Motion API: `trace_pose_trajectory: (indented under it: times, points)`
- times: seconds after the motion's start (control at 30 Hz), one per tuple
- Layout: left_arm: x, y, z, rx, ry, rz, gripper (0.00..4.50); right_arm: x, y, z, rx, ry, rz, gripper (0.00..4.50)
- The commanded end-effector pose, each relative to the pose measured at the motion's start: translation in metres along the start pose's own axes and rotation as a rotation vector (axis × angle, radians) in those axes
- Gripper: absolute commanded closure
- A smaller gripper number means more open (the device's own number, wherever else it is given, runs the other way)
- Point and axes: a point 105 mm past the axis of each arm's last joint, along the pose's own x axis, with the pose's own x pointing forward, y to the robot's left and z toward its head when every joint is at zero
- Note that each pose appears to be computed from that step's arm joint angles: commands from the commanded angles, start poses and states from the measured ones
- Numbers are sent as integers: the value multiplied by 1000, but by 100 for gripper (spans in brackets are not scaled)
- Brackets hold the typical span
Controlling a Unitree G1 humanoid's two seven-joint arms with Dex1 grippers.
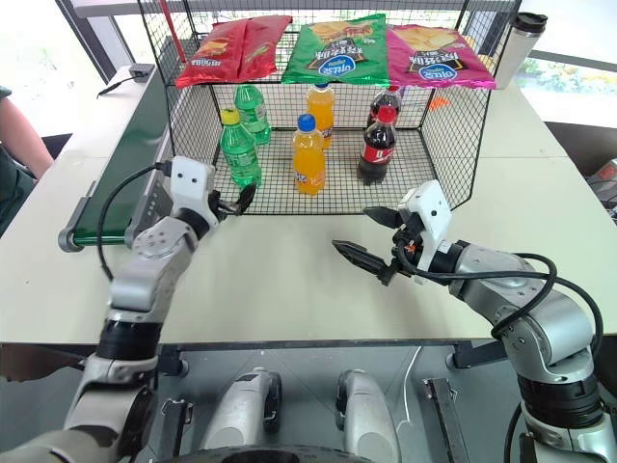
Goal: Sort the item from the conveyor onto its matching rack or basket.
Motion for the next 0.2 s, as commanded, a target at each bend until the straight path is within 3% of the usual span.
trace_pose_trajectory:
  times: [0.03,0.2]
  points:
    - [-29,-7,23,2,-55,-108,8,1,-3,5,0,-46,-2,0]
    - [-61,7,13,45,12,-106,8,4,-8,-1,14,-52,-7,0]
